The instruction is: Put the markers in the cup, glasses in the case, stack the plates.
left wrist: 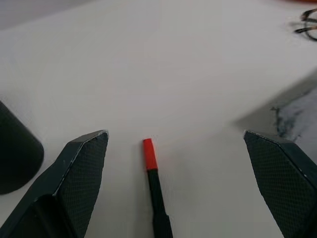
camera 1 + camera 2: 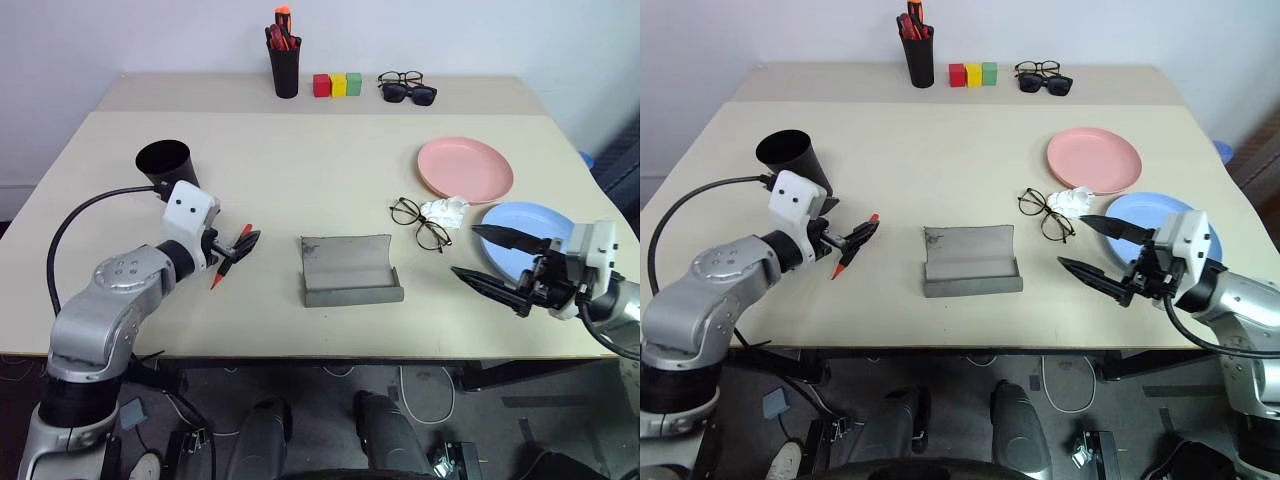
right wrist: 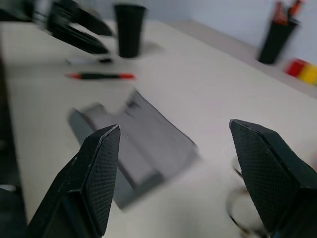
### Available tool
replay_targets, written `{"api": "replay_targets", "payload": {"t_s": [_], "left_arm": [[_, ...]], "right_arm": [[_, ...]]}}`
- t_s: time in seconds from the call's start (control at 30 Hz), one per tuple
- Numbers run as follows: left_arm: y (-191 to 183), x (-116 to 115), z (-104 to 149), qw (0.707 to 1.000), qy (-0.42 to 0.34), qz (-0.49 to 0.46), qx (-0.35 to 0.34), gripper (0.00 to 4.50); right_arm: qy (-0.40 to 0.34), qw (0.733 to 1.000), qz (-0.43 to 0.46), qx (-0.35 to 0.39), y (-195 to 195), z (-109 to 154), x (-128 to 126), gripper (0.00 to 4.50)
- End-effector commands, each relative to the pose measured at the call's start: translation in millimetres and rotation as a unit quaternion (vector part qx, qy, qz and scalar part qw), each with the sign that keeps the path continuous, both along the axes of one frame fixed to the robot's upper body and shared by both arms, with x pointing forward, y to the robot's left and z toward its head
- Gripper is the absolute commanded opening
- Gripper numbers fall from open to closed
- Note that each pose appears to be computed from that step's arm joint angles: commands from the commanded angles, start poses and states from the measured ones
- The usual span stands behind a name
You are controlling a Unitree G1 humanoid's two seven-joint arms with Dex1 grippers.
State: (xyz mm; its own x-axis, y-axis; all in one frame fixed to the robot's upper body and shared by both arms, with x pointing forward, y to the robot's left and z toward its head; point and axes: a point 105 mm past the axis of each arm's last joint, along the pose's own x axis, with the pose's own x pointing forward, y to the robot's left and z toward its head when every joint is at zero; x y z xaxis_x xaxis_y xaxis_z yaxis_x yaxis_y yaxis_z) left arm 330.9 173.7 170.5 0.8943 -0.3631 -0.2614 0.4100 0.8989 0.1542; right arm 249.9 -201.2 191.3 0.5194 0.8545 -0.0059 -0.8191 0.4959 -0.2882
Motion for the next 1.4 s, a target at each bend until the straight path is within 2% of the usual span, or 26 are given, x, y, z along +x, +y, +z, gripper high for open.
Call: {"api": "replay_targets", "payload": {"t_s": [0.03,0.2,0.5,0.6,0.83,0.87,1.1,1.17,1.27,1.4], "left_arm": [[11,4,1,0.998,0.038,0.058,-0.003,4.5],[22,3,-14,0.986,0.112,0.121,0.001,4.5],[21,9,-37,0.965,0.201,0.168,-0.001,4.5],[12,22,-34,0.962,0.209,0.176,-0.007,3.62],[3,30,-32,0.958,0.231,0.172,-0.011,0.11],[4,31,-33,0.956,0.235,0.174,-0.015,0.04],[0,30,-33,0.956,0.234,0.17,-0.038,0.04],[6,29,-27,0.959,0.216,0.18,-0.021,0.04],[18,28,-25,0.956,0.206,0.209,-0.001,0.91],[20,28,-26,0.954,0.207,0.218,0.003,2.83]], "right_arm": [[-0.027,0.998,0.059,0.005,19,12,-8,3.58],[-0.041,0.995,0.094,0.01,35,15,-5,3.58],[-0.045,0.994,0.098,0.014,48,22,1,3.58],[-0.046,0.995,0.089,0.015,48,23,1,3.65],[-0.043,0.996,0.071,0.017,46,20,-2,3.65],[-0.041,0.997,0.068,0.017,45,19,-2,3.65],[-0.035,0.997,0.059,0.019,39,15,-1,3.65],[-0.033,0.998,0.057,0.018,38,13,-1,3.65],[-0.031,0.998,0.056,0.018,35,11,1,3.65],[-0.031,0.998,0.056,0.02,33,9,3,3.65]]}}
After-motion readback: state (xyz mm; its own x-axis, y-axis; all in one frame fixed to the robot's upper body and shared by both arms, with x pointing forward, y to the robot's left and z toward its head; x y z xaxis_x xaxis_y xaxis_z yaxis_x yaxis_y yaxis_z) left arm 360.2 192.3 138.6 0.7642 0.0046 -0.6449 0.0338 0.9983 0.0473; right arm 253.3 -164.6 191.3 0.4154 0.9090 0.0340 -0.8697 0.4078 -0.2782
